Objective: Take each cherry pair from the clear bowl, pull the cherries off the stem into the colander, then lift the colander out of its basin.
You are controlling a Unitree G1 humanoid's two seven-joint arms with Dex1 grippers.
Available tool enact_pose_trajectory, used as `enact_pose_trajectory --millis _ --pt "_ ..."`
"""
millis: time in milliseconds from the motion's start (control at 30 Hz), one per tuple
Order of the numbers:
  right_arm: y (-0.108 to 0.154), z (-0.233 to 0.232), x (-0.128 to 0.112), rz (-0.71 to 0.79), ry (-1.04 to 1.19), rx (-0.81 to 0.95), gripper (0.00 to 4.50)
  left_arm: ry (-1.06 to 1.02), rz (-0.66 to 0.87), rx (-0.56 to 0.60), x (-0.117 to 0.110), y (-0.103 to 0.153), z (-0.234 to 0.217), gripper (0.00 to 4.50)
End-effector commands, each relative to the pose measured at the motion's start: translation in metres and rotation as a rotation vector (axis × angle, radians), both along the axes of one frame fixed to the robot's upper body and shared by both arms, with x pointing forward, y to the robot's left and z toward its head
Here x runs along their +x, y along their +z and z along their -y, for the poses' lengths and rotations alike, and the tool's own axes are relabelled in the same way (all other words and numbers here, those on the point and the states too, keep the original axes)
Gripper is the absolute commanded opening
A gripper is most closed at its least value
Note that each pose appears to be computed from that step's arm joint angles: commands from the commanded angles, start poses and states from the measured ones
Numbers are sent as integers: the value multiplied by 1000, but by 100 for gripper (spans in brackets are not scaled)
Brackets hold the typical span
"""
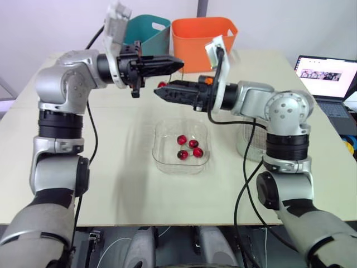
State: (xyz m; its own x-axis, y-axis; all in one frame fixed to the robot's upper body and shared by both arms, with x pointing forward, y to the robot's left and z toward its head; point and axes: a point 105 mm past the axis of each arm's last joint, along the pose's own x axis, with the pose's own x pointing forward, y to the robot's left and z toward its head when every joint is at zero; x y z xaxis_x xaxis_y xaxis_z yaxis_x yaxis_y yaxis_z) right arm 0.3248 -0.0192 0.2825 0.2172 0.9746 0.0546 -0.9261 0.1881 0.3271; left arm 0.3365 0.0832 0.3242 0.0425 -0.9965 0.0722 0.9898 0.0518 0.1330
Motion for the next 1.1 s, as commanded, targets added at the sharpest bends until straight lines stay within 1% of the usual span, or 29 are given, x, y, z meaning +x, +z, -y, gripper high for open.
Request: enact_pose_trajectory --millis 33,167,233,267,533,567,700,767,900,1000,1100 --pt "12 -5 -5 38 22 25 446 -9 58 -22 -5 13 0 0" --pt "6 -6 -3 25 19 17 446 -12 60 -26 -5 13 1 0" --pt "4 -6 -2 19 10 16 405 -13 61 -27 -5 14 1 0" --pt "4 -5 -1 18 7 16 392 -13 61 -27 -5 14 1 0" --pt "2 -4 1 20 -7 6 119 -12 61 -27 -6 14 1 0" --pt "1 -3 1 22 -11 2 105 -12 62 -26 -6 14 1 0" --pt "-3 0 1 38 -11 -32 105 -7 68 -28 -5 17 -1 0" --pt "-10 0 0 42 -6 -61 105 -5 74 -32 -5 19 -1 0" --pt "-30 1 -4 33 8 -132 105 0 85 -40 -4 23 -2 0" --pt "-50 3 -4 18 -4 -214 105 8 90 -45 -3 26 -3 0" --pt "-61 3 -7 4 -1 -237 105 14 91 -48 -2 27 -4 0"
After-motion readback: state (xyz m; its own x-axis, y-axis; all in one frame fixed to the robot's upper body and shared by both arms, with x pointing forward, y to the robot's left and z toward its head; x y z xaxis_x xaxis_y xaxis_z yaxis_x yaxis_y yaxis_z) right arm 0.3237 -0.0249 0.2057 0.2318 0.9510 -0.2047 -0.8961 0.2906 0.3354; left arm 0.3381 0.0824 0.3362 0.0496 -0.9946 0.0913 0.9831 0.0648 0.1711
